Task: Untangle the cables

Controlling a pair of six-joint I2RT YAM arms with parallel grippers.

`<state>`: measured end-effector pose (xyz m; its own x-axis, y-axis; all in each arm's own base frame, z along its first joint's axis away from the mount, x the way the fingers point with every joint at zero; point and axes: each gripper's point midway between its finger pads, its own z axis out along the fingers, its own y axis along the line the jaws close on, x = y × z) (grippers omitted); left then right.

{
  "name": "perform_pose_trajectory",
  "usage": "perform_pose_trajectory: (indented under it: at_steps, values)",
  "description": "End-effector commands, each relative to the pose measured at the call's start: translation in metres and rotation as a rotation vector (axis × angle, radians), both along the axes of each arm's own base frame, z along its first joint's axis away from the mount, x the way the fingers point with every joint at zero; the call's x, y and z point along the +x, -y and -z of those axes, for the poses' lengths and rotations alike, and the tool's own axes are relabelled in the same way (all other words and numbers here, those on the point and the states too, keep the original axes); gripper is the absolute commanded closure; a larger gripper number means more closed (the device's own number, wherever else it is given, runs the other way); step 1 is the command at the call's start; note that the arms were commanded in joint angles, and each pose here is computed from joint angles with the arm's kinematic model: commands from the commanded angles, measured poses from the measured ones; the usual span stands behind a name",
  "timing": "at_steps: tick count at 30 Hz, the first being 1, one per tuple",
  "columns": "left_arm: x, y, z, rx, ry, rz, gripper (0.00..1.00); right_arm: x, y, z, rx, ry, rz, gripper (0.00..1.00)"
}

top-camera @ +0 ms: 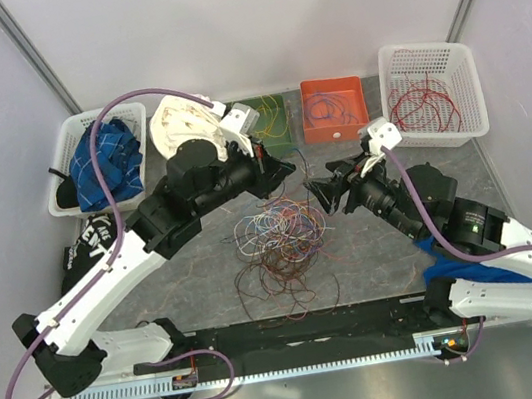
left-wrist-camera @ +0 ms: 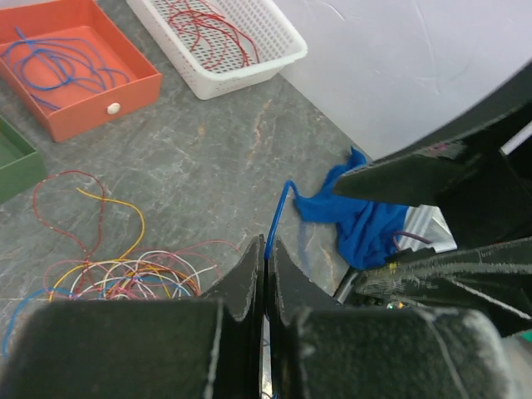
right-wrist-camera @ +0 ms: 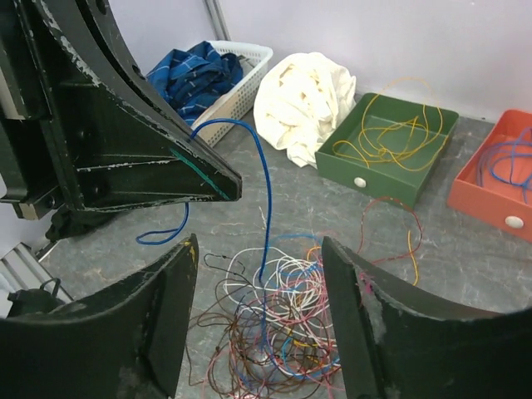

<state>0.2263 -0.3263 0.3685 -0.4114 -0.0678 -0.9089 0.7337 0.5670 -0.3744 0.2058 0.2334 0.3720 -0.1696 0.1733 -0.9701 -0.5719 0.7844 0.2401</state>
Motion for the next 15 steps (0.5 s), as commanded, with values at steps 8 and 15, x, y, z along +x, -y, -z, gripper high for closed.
perform_pose_trajectory:
  at_steps: [8,15]
  values:
    - [-0.028,-0.012,-0.063,-0.137,0.075,0.074,0.98,0.003,-0.019,-0.004,0.006,0.052,-0.052,0.31]
    - [-0.029,-0.015,-0.065,-0.135,0.084,0.07,0.98,0.011,-0.034,0.0,0.011,0.058,-0.06,0.36]
